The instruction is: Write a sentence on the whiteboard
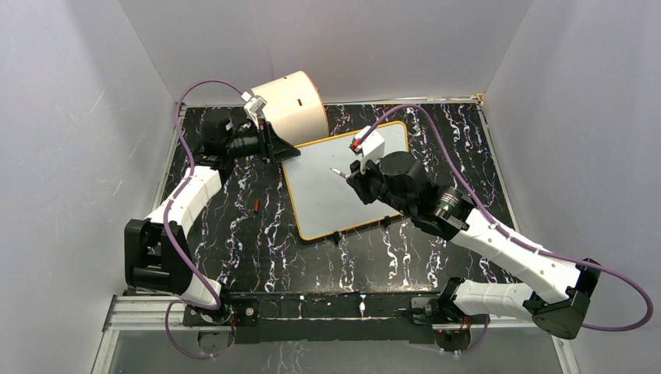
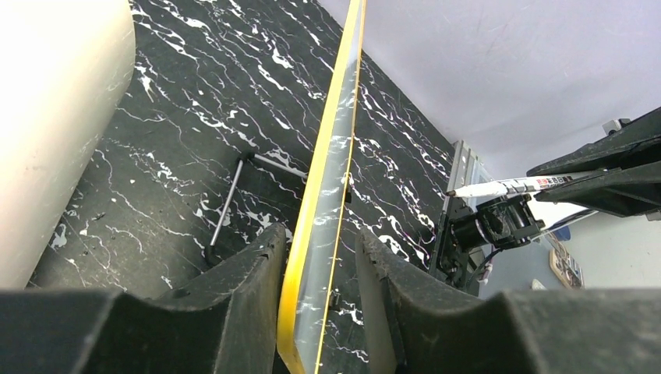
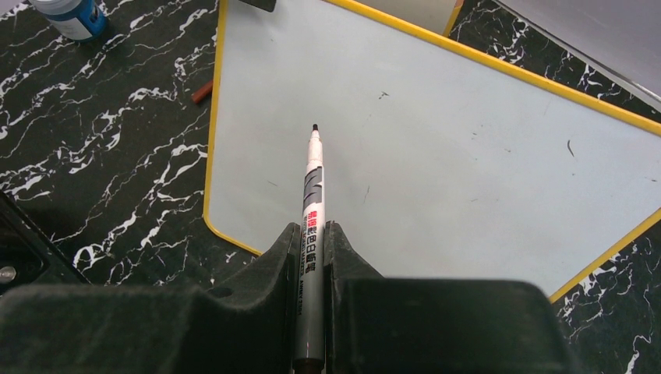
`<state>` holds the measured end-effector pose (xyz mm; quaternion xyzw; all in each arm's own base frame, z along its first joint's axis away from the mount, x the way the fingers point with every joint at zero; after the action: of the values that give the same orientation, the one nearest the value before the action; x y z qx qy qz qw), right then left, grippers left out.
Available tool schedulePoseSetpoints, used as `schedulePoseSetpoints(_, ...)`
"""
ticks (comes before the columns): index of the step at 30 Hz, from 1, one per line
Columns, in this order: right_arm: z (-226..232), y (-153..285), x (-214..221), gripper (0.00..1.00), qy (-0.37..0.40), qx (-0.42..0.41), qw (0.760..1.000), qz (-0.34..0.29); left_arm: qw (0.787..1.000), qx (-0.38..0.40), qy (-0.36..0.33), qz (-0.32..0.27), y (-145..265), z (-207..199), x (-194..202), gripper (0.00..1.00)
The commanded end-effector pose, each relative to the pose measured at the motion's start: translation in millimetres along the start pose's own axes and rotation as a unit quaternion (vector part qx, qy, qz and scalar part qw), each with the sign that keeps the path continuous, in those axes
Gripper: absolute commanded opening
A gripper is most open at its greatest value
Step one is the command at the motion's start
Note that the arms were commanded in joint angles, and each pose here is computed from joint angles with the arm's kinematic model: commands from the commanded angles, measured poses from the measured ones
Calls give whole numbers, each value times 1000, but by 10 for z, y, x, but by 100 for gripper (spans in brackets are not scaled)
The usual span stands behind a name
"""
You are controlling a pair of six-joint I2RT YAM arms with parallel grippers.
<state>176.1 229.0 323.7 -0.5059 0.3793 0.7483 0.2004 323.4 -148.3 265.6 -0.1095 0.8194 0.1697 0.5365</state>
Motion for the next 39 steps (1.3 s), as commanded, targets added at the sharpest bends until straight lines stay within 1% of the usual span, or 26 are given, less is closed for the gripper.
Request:
schedulePoseSetpoints(1,78,31,-200,0,1,-10,999,-53,999,30,-32,-13,54,-92,-83,35)
schedulePoseSetpoints(5,111,21,-194,0,7,-3,998,-57,999,27,-31,-12,56,-81,-51,30)
schedulePoseSetpoints(10,162,10,-186,0,17,1,998,-62,999,26,-25,-11,53,-67,14,21)
schedulePoseSetpoints(16,231,-2,-173,0,28,2,997,-65,999,23,-24,-15,79,-98,56,1)
schedulePoseSetpoints(30,403,-92,-5,0,47,17,997,-61,998,-20,-42,-29,174,-181,122,0)
schedulePoseSetpoints(39,472,-89,87,0,45,9,996,-74,998,-37,-41,-21,188,-201,220,0)
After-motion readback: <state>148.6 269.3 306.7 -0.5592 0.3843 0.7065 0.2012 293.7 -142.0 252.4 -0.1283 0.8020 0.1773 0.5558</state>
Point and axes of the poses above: each gripper's point midway between its finger pads, its own y axis back along the fingers, its own z axis along the line the jaws close on, x = y × z, the point moved 7 cm from there along y, back along the fingers, and after that the axes turned 14 degrees about -y, right-handed, at the moved point
